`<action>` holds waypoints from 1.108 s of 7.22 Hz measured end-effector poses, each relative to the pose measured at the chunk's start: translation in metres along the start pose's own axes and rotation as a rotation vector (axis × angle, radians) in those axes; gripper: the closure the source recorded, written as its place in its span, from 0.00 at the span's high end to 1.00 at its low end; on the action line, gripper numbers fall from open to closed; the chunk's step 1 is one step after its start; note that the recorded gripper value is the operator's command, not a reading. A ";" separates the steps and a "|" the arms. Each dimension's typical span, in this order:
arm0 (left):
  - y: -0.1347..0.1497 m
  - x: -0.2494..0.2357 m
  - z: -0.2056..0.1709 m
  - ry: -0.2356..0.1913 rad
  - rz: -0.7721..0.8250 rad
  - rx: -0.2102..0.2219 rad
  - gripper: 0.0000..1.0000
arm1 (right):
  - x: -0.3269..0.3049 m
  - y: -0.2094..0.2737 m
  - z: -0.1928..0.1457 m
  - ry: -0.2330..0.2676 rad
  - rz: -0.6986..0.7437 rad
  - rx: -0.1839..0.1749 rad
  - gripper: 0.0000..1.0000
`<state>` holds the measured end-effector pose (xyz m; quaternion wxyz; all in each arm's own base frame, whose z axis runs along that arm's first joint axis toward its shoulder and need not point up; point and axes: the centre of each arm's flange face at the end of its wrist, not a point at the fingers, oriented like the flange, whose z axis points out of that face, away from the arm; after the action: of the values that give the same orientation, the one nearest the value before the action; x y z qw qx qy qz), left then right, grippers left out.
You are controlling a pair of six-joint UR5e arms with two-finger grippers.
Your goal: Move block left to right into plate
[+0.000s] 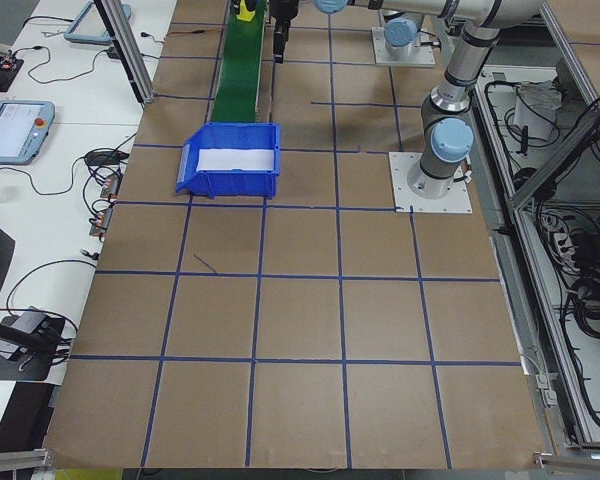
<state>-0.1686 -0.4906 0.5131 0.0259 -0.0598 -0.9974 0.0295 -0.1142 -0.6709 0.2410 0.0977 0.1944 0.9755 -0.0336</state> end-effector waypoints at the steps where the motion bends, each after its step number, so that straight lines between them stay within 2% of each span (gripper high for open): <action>1: 0.000 0.000 0.000 0.000 0.000 0.000 1.00 | 0.003 0.001 -0.005 0.042 -0.039 0.007 0.24; 3: 0.000 0.000 0.000 0.000 0.000 0.000 1.00 | 0.012 0.008 -0.033 0.156 -0.185 0.026 0.21; 4: 0.000 0.000 0.000 0.000 0.000 0.000 1.00 | 0.026 0.015 -0.053 0.201 -0.257 0.012 0.21; 5: 0.000 0.000 0.000 0.000 0.000 0.000 1.00 | 0.056 0.029 -0.076 0.221 -0.301 -0.024 0.21; 6: 0.000 0.000 0.000 0.000 0.000 0.000 1.00 | 0.102 0.047 -0.098 0.218 -0.318 -0.064 0.21; 8: 0.000 0.000 0.000 0.000 0.000 0.000 1.00 | 0.210 0.097 -0.130 0.195 -0.296 -0.107 0.22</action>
<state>-0.1688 -0.4905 0.5131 0.0259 -0.0600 -0.9974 0.0294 -0.2896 -0.4896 0.3230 0.0071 0.0455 0.9987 0.0234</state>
